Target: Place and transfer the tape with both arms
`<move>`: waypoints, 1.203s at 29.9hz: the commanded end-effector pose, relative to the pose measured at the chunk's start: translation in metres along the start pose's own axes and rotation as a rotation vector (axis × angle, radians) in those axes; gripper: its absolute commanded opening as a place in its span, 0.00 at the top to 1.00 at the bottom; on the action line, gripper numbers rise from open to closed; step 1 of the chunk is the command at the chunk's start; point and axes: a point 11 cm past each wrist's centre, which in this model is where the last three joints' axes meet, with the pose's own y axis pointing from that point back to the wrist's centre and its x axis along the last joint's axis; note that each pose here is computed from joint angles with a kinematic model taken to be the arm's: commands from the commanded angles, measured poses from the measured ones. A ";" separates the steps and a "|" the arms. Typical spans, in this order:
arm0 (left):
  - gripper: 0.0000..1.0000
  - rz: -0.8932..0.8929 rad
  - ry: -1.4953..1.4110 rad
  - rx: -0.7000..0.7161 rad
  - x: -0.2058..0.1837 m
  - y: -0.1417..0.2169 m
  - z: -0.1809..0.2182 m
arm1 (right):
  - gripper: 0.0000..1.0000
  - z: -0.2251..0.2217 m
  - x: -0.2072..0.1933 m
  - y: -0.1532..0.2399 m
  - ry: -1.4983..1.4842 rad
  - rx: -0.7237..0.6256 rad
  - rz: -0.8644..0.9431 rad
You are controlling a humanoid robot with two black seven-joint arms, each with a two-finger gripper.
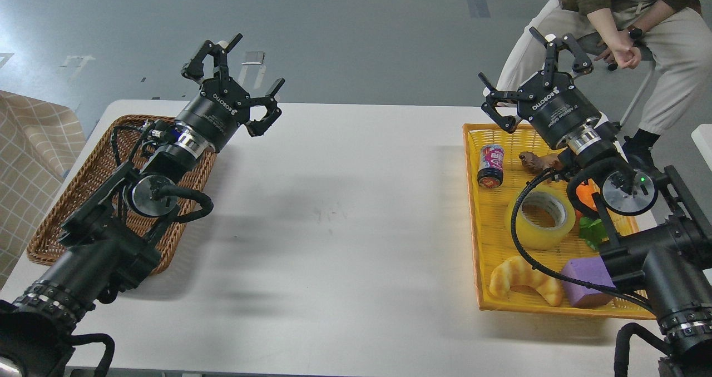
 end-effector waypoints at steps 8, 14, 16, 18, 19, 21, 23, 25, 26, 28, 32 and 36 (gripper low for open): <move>0.02 0.004 0.002 0.005 0.001 0.002 -0.003 | 0.00 0.000 0.000 0.000 0.000 0.000 -0.001; 0.02 -0.001 -0.004 -0.004 0.000 -0.001 0.003 | 0.00 0.001 -0.001 -0.001 0.001 -0.001 -0.003; 0.02 -0.010 -0.004 -0.007 -0.003 -0.004 0.004 | 0.00 0.001 -0.001 -0.001 0.001 -0.001 -0.003; 0.02 -0.015 -0.007 -0.009 -0.005 -0.006 0.005 | 0.00 0.001 -0.001 0.000 0.000 -0.002 -0.001; 0.02 -0.015 -0.007 -0.009 -0.005 -0.006 0.005 | 0.00 0.001 -0.001 -0.001 0.001 -0.002 -0.003; 0.02 -0.016 -0.007 -0.010 -0.005 -0.006 0.006 | 0.00 0.001 -0.001 -0.001 0.001 -0.001 -0.003; 0.02 -0.016 -0.008 -0.008 -0.005 -0.007 0.006 | 0.00 0.002 -0.001 -0.001 -0.001 -0.002 -0.004; 0.02 -0.017 -0.011 -0.010 -0.005 -0.007 0.007 | 0.00 0.002 -0.001 0.000 -0.001 -0.002 -0.002; 0.02 -0.017 -0.013 -0.009 -0.005 -0.007 0.008 | 0.00 0.002 -0.001 0.000 -0.001 -0.002 -0.002; 0.02 -0.017 -0.013 -0.009 -0.005 -0.007 0.008 | 0.00 0.003 -0.001 0.000 -0.001 -0.004 -0.003; 0.02 -0.014 -0.012 -0.009 -0.004 -0.006 0.007 | 0.00 0.002 -0.001 -0.001 -0.001 -0.002 -0.004; 0.02 -0.016 -0.011 -0.006 -0.005 -0.006 0.006 | 0.00 0.003 -0.001 0.000 -0.001 -0.004 -0.003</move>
